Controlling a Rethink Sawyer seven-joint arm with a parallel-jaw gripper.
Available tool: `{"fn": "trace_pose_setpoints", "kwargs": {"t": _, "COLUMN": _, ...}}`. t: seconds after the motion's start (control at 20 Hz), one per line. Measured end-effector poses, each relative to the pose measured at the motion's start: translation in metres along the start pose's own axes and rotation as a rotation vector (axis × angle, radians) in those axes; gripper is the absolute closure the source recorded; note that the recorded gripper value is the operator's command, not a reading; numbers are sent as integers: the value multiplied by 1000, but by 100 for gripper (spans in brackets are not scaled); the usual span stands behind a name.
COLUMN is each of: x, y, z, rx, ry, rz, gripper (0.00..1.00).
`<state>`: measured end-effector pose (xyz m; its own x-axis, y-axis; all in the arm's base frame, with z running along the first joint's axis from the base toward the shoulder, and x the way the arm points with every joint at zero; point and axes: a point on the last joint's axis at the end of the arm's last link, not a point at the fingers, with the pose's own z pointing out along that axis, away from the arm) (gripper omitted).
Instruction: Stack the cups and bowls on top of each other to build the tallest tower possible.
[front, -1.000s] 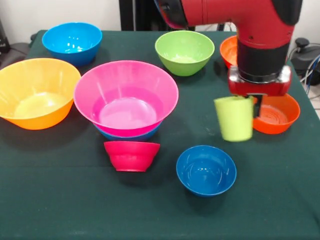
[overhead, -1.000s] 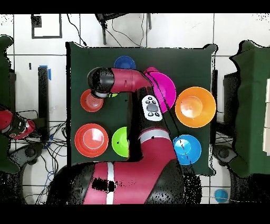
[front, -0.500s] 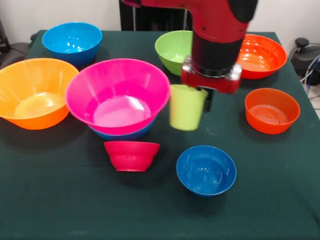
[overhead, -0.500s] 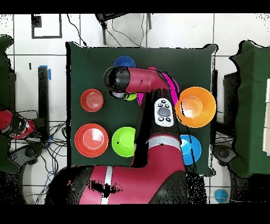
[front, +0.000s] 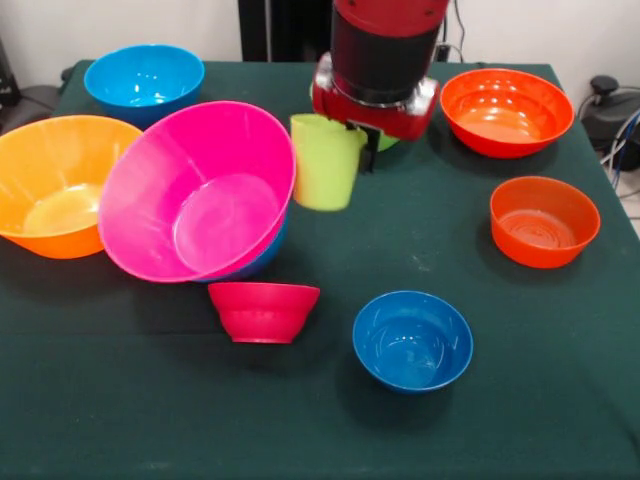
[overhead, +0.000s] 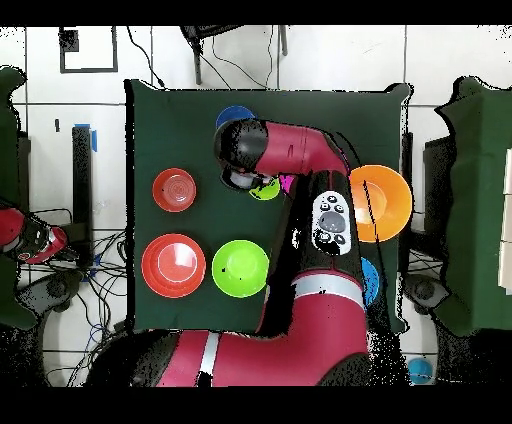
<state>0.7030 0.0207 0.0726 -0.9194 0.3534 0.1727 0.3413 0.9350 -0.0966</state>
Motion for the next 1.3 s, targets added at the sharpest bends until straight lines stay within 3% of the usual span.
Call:
{"fn": "trace_pose_setpoints", "kwargs": {"t": 0.3, "x": -2, "y": -8, "z": -23, "rx": -1, "ry": 5, "rz": 14, "gripper": 100}}
{"fn": "trace_pose_setpoints", "kwargs": {"t": 0.55, "x": -13, "y": -12, "z": -30, "rx": -38, "ry": -32, "rz": 38, "gripper": 100}}
{"fn": "trace_pose_setpoints", "kwargs": {"t": 0.6, "x": -18, "y": -14, "z": -30, "rx": -58, "ry": -57, "rz": 51, "gripper": 100}}
{"fn": "trace_pose_setpoints", "kwargs": {"t": 0.8, "x": -23, "y": -18, "z": -28, "rx": -76, "ry": -91, "rz": 65, "gripper": 100}}
{"fn": "trace_pose_setpoints", "kwargs": {"t": 1.05, "x": -18, "y": -23, "z": -28, "rx": -83, "ry": -115, "rz": 72, "gripper": 100}}
{"fn": "trace_pose_setpoints", "kwargs": {"t": 1.3, "x": -1, "y": -22, "z": -34, "rx": -92, "ry": -104, "rz": 76, "gripper": 100}}
